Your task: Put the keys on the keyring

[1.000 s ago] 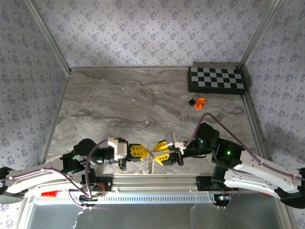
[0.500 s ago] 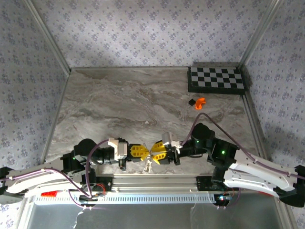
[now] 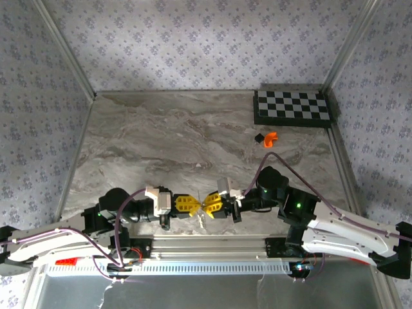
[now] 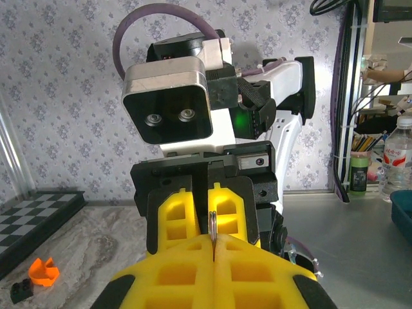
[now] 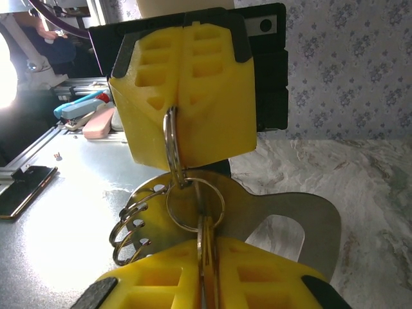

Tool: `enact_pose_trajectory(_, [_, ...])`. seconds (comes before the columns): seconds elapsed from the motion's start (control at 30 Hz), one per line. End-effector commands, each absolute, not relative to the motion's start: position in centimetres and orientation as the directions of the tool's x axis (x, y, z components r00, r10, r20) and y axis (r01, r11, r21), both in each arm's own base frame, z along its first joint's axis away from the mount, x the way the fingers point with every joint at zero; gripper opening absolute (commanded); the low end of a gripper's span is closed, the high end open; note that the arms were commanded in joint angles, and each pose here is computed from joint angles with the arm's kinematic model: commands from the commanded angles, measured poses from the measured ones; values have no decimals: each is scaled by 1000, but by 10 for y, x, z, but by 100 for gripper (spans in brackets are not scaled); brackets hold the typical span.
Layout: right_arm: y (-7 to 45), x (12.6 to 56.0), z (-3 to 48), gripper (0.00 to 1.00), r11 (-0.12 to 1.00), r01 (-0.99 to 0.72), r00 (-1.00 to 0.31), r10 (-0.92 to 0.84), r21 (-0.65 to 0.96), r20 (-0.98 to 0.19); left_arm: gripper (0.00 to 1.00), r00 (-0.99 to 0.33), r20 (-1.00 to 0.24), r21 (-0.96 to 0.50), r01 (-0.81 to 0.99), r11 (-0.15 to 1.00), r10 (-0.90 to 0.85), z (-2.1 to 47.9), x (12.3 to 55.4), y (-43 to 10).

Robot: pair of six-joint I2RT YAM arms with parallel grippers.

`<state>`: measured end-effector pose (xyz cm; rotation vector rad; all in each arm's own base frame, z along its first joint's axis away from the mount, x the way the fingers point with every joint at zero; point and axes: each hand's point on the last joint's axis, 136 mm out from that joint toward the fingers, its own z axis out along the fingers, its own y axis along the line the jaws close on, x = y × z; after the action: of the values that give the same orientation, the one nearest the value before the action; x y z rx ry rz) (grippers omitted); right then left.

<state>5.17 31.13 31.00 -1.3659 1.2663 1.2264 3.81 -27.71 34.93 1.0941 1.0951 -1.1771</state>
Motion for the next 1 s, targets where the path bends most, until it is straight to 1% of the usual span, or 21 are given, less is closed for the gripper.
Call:
enact_pose_trajectory(0.0, [307,54,313,12,-70,-998,-2,-118,11,-993,0,72,-980,58,995,82,-184,364,39,-270])
enact_pose_trajectory(0.27, [302,55,314,4,-58,-998,21,-140,-13,-990,0,76,-985,60,993,100,-158,361,42,-271])
enact_pose_trajectory(0.47, [300,55,317,1,-50,-998,35,-148,-27,-988,0,75,-989,61,992,110,-127,354,45,-275])
enact_pose_trajectory(0.97, [298,60,325,0,-22,-998,53,-143,-50,-988,0,70,-996,63,991,116,-58,341,48,-280])
